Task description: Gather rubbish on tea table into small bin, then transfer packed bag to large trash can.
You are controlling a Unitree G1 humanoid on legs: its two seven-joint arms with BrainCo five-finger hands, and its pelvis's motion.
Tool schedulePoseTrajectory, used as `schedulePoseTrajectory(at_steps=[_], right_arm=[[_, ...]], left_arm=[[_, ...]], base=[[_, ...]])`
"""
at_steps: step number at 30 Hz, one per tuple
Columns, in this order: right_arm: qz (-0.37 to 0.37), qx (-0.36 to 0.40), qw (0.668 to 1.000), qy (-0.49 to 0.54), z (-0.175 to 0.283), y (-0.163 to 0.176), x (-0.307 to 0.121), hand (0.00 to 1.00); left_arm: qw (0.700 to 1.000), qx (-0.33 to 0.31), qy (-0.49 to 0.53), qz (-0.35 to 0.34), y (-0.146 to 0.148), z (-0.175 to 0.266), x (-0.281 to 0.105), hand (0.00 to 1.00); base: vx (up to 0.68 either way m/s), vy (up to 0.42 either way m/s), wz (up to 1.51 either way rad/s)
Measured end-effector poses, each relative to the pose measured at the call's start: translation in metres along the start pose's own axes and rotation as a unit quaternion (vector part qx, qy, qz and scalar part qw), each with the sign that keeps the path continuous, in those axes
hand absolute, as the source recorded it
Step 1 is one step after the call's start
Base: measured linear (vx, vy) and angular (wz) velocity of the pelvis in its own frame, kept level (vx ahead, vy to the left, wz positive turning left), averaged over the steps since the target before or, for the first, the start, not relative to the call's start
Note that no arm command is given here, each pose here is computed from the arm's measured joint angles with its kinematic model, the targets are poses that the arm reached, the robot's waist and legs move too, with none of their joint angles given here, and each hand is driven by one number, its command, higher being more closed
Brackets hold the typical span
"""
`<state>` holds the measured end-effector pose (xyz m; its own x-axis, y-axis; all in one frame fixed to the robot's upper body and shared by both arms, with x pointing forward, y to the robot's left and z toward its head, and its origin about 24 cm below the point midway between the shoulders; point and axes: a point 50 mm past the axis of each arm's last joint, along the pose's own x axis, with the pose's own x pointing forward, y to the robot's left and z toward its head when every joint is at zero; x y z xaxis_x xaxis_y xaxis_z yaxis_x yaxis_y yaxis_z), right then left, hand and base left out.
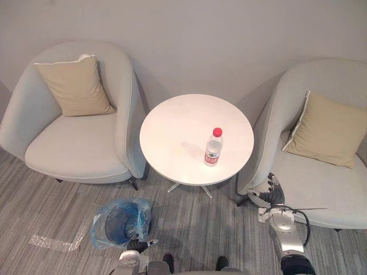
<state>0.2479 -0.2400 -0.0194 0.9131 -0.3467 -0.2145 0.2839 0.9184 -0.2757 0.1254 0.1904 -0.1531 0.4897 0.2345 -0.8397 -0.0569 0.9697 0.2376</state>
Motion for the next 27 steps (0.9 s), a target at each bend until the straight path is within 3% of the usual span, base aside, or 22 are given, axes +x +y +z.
schedulePoseTrajectory(at_steps=[16, 27], right_arm=[[0.031, -0.002, 0.996, -0.08, 0.061, 0.028, 0.034, 0.0], [0.006, 0.045, 0.989, -0.14, 0.117, 0.032, 0.054, 0.0]], left_arm=[[0.999, -0.006, -0.047, -0.01, -0.007, 0.027, 0.002, 0.0], [0.996, -0.03, -0.085, 0.001, -0.004, 0.048, 0.002, 0.0]], base=[[-0.01, -0.007, 0.12], [-0.02, 0.01, 0.16]])
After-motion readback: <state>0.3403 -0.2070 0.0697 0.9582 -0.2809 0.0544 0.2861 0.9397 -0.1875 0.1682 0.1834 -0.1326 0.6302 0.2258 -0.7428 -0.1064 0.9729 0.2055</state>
